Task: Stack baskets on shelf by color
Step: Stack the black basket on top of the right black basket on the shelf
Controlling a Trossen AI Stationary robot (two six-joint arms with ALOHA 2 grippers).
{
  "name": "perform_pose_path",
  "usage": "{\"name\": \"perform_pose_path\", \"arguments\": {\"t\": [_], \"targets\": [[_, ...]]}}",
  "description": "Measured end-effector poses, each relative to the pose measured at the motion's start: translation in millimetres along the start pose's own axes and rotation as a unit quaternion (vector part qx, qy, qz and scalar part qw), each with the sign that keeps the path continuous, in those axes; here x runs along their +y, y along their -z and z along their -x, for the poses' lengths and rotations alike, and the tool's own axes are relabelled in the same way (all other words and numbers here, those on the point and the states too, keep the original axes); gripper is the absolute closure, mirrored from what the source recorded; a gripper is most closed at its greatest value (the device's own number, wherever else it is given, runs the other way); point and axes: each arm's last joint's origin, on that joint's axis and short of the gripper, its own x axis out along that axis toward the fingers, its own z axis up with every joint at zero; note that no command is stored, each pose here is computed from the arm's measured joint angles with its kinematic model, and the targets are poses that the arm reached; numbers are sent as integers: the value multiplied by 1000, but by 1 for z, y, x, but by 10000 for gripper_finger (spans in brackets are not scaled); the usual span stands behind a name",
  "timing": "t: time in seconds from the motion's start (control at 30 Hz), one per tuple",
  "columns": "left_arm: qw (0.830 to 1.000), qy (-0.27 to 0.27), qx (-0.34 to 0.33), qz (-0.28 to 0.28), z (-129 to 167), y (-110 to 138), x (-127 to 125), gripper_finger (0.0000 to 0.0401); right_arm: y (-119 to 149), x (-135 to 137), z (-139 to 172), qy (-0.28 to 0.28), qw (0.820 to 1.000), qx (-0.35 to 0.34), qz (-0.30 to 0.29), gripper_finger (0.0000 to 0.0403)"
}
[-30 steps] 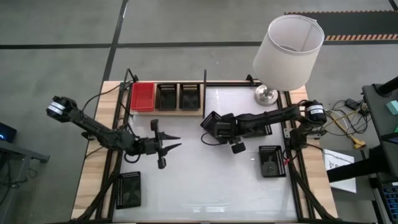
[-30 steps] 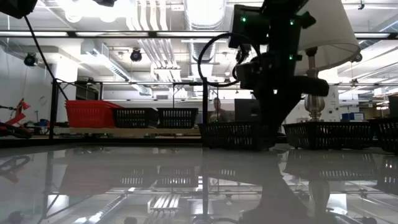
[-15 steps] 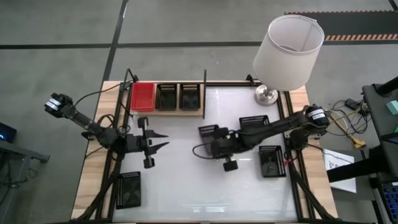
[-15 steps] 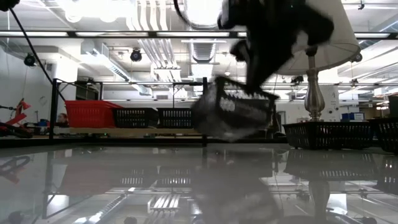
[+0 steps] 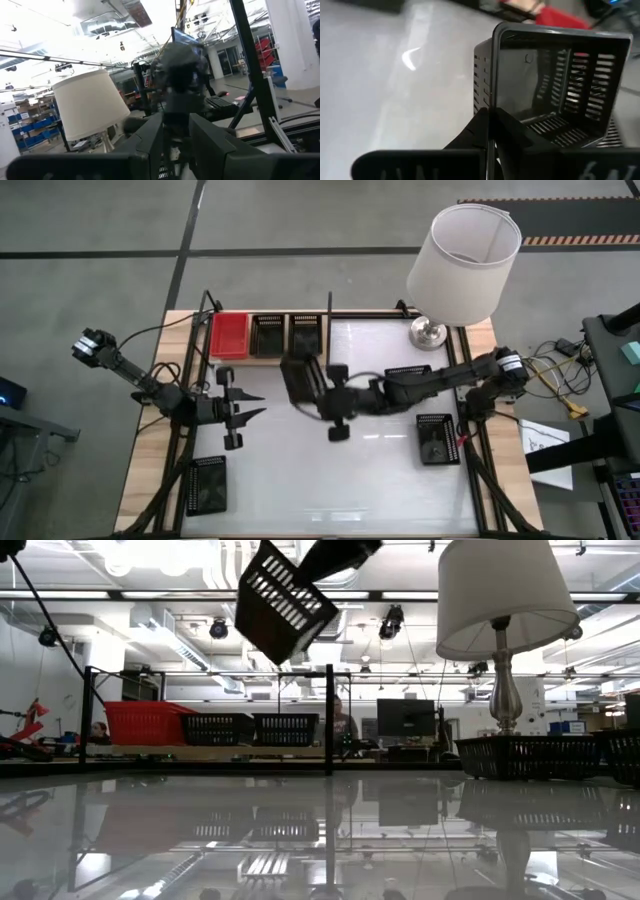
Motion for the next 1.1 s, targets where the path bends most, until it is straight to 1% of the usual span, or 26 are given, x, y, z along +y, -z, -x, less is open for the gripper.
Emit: {"name": "perform_pose_path", "arguments": {"t": [0.07, 0.2, 0.33, 0.4, 0.47, 0.57, 0.63, 0.7, 0.77, 0.87, 1.1], "targets": [[1000, 0, 0, -1, 0, 0, 0, 322, -4, -17, -2, 19, 1000, -11, -14, 390], [1000, 0, -1, 0, 0, -1, 0, 322, -2, -49, -7, 50, 998, -6, -34, 391], [1000, -2, -4, 2, 1, -1, 1, 322, 4, -77, -18, 77, 996, -3, -34, 391], [1000, -1, -4, 2, 1, -1, 1, 322, 9, -88, -26, 83, 996, 15, -34, 391], [1000, -1, -3, 1, 1, -1, 1, 322, 9, -94, -38, 76, 997, 18, -29, 391], [1000, -1, -2, 1, 1, -1, 1, 322, 5, -96, -53, 66, 997, 40, 12, 391], [1000, 0, -2, 0, 1, -1, 1, 322, -2, -98, -60, 71, 995, 62, 33, 391], [1000, 0, -2, 0, 1, -1, 1, 322, -7, -103, -65, 84, 991, 94, 39, 391], [1000, 0, -2, 0, 1, -1, 1, 322, -12, -112, -69, 92, 988, 121, 38, 391], [1000, 0, -2, 0, 1, -1, 1, 322, -14, -124, -77, 90, 983, 158, 32, 391], [1000, 0, -1, -5, 1, 0, 1, 322, -10, -139, -92, 83, 973, 215, -2, 391]]}}
